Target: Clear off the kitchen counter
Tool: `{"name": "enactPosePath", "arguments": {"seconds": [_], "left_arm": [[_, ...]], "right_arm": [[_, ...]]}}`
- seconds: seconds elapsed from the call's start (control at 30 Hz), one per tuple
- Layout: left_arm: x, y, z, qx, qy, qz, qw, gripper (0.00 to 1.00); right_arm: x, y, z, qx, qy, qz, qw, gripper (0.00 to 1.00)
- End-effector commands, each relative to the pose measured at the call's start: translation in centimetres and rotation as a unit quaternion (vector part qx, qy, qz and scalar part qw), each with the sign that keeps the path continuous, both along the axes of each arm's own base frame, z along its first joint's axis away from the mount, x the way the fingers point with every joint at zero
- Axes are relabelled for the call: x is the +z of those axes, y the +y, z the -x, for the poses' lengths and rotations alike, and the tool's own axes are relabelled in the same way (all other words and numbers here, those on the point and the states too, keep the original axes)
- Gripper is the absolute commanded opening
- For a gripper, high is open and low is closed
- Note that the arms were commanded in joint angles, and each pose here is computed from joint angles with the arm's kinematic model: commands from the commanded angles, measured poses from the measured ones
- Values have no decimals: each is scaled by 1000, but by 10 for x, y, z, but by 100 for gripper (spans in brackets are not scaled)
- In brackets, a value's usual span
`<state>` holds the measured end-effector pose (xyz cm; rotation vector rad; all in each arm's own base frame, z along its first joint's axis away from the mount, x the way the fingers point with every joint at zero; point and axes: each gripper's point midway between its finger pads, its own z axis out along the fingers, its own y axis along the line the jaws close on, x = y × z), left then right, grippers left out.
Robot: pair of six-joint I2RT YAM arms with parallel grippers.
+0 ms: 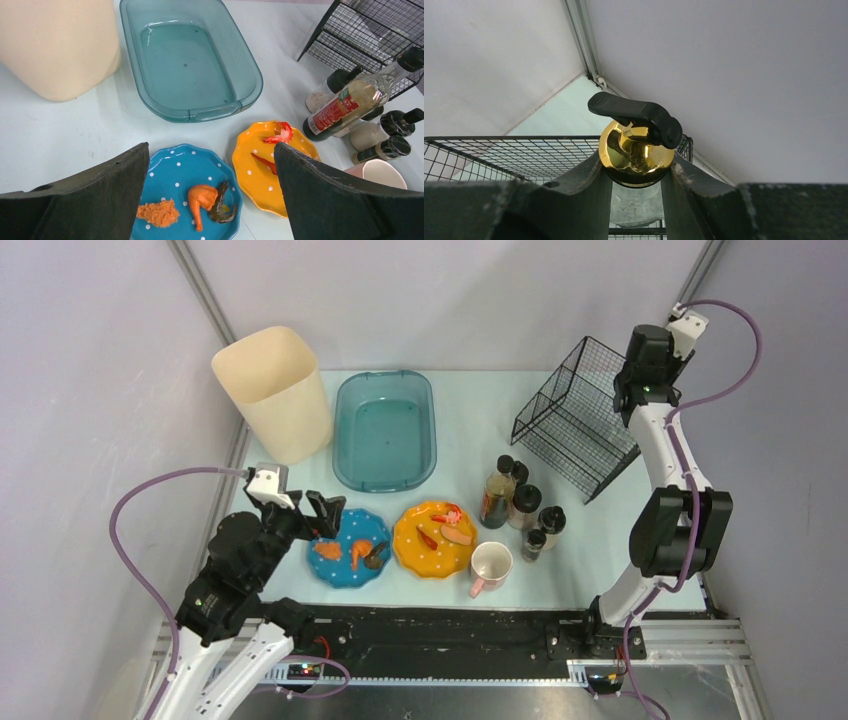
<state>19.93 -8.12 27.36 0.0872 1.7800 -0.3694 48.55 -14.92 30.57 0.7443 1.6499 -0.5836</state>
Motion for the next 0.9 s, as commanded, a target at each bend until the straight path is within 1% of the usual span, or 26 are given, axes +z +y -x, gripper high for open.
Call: {"name": "enactPosePath", "arguments": {"seconds": [0.0,0.1,0.23,0.4,0.47,0.5,0.53,0.57,0.6,0.63,0.7,0.77,0.87], "left_arm": [[0,0,-3,-2,-3,-9,1000,98],[-1,0,-3,0,-3,-8,1000,98],[0,0,-3,-2,-4,-7,1000,98],[-1,-1,-3,-3,-3,-7,1000,98],[0,-1,-3,-3,-3,-8,1000,98],[0,-1,-3,-3,-4,-7,1000,98],[0,-1,-3,-3,-3,-7,1000,98],[-1,-1,-3,-4,-3,-8,1000,98],[0,-1,-3,-4,-3,-8,1000,98],[0,-1,-3,-4,-3,-8,1000,98],[-1,-1,-3,-5,-1,-8,1000,98],[-2,-2,-3,-5,0,-9,1000,98],[-1,-2,-3,-6,-1,-9,1000,98]], "right_arm": [[12,-1,-1,-12,-35,-12,999,1],[5,0,-1,-10,-27,-17,999,2],[-1,2,-2,-6,-17,-20,1000,5],[-7,3,-2,-3,-7,-22,1000,13],[-8,3,-1,-4,-4,-22,1000,19],[-8,3,-1,-4,-3,-22,1000,26],[-10,3,-1,-4,-1,-22,1000,30],[-10,3,-1,-3,0,-22,1000,39],[-9,4,0,-3,1,-22,1000,43],[-8,4,0,-2,0,-22,1000,49],[-7,6,1,0,0,-22,1000,57],[-4,9,0,5,-1,-20,1000,62],[2,14,1,13,3,-6,1000,66]]}}
